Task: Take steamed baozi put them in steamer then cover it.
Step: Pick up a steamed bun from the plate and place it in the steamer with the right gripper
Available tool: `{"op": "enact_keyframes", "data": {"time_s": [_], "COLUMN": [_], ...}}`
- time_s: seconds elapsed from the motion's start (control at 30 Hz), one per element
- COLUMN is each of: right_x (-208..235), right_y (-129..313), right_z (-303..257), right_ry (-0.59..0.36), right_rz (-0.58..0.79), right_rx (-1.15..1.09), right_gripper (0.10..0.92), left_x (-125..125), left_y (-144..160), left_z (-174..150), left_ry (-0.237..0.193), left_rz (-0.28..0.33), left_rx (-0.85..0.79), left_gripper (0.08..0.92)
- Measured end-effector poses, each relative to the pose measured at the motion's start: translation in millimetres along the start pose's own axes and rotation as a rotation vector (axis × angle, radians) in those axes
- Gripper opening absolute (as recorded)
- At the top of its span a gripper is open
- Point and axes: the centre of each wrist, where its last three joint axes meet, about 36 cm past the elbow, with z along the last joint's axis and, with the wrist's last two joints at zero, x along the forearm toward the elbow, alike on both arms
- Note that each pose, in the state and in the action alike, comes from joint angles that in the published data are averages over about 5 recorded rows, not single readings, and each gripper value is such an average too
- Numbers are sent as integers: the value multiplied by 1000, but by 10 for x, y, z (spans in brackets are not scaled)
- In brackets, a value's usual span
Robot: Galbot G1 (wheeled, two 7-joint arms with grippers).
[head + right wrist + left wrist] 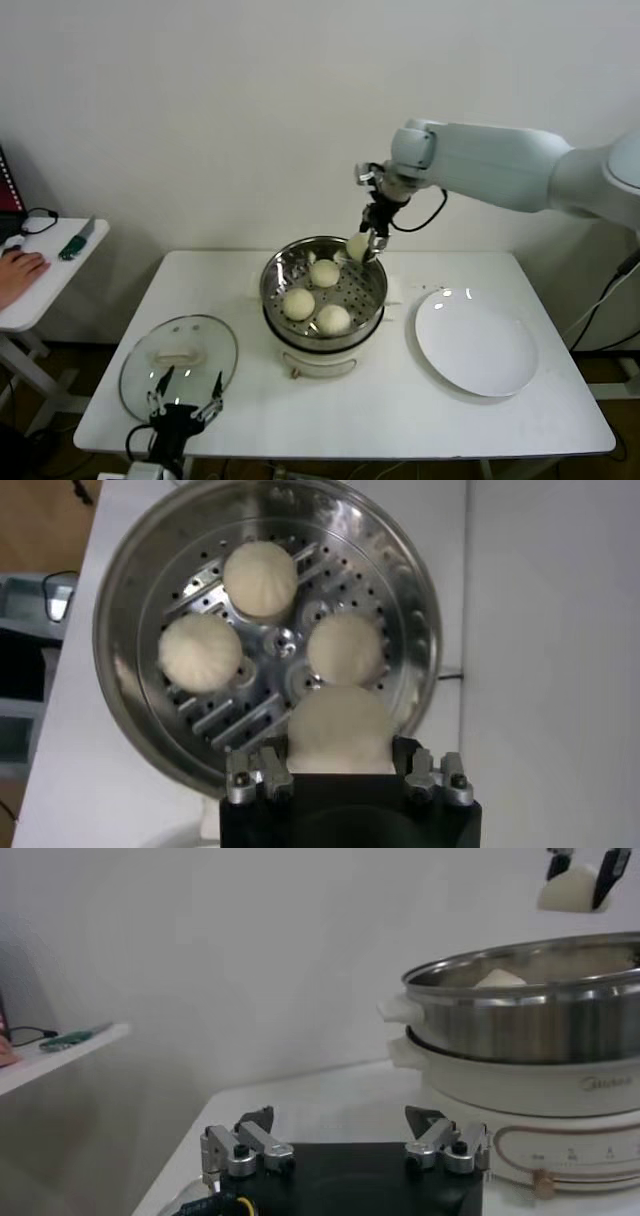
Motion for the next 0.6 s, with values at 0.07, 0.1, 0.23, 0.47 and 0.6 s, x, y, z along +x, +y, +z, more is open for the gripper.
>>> {"op": "enact_keyframes", "data": {"time_s": [0.07, 0.1, 0.23, 0.47, 0.6], "right_x": [-93, -145, -365, -680, -824], "right_y": [17, 26, 72, 139, 169], "right_z": [-73, -101, -167, -167, -172], "right_ry": [13, 20, 48, 84, 100], "right_rz": [-11, -18, -45, -77, -86], "right_rx": [6, 9, 19, 29, 37], "right_gripper": [670, 670, 670, 676, 680], "left_x": [3, 3, -5, -32, -38], "left_y": [8, 12, 27, 66, 79], "left_z": [10, 15, 29, 37, 53], "left_ry": [2, 3, 5, 4, 7], "left_rz": [0, 0, -1, -6, -5], "left_rx": [-2, -2, -2, -5, -7], "left_gripper": [823, 823, 823, 823, 823]}}
